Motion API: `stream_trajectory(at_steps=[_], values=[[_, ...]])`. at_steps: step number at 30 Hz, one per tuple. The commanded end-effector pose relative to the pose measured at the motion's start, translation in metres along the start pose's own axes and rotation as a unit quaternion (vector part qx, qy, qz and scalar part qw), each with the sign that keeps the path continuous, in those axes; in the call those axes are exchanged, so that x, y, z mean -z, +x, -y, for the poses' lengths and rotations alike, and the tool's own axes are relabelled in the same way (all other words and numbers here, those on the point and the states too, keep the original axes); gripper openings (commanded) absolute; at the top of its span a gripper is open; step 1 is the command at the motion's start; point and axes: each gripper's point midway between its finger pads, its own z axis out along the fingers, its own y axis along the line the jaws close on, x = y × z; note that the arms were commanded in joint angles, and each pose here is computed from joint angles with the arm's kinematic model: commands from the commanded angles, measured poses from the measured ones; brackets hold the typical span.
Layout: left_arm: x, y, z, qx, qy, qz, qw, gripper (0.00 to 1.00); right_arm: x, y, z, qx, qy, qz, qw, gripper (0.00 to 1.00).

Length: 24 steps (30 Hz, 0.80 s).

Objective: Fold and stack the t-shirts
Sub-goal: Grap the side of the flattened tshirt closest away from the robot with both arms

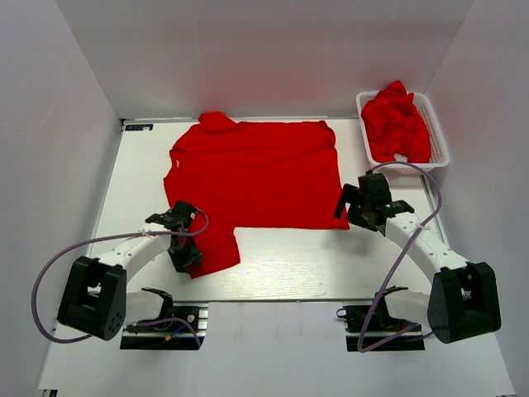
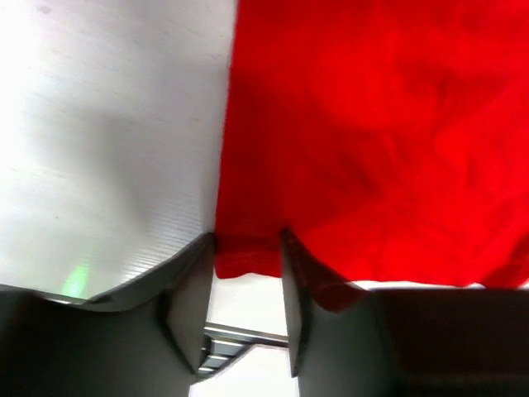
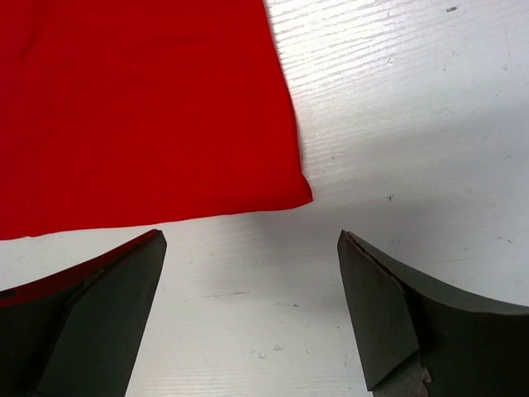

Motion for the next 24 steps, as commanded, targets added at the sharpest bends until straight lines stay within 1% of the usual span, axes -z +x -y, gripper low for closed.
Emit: stream_trajectory(at_steps=[1,3,4,9,10,17,24], values=[[-0.022,-0.006,0.012,0.006,0.023,0.012,1.0,0.35,0.004,-0.008,-0.002,0.0,-0.001,0.011,1.0,0.9],[-0.024,-0.002,0.012,-0.003,0.02,0.002,1.0,0.13,0.004,-0.006,-0.002,0.0,-0.003,0.008,1.0,0.9],[-0.024,-0.001,0.013,-0.004,0.023,-0.001,1.0,0.0,0.005,-0.006,-0.002,0.002,-0.002,0.01,1.0,0.9],[-0.019,-0.002,0.02,-0.018,0.048,0.003,0.999,0.0,0.005,0.003,0.004,0.001,0.007,-0.001,1.0,0.9],[-0.013,-0.008,0.025,-0.023,0.061,0.017,0.998,0.0,0.005,0.007,0.008,-0.004,0.013,-0.008,1.0,0.9],[0.008,-0.019,0.031,-0.037,0.084,0.052,0.994,0.0,0.001,0.026,0.014,-0.025,0.019,-0.026,0.999,0.9],[0.008,-0.017,0.029,-0.038,0.077,0.044,0.995,0.0,-0.015,0.018,0.001,-0.034,-0.001,-0.019,0.999,0.9]])
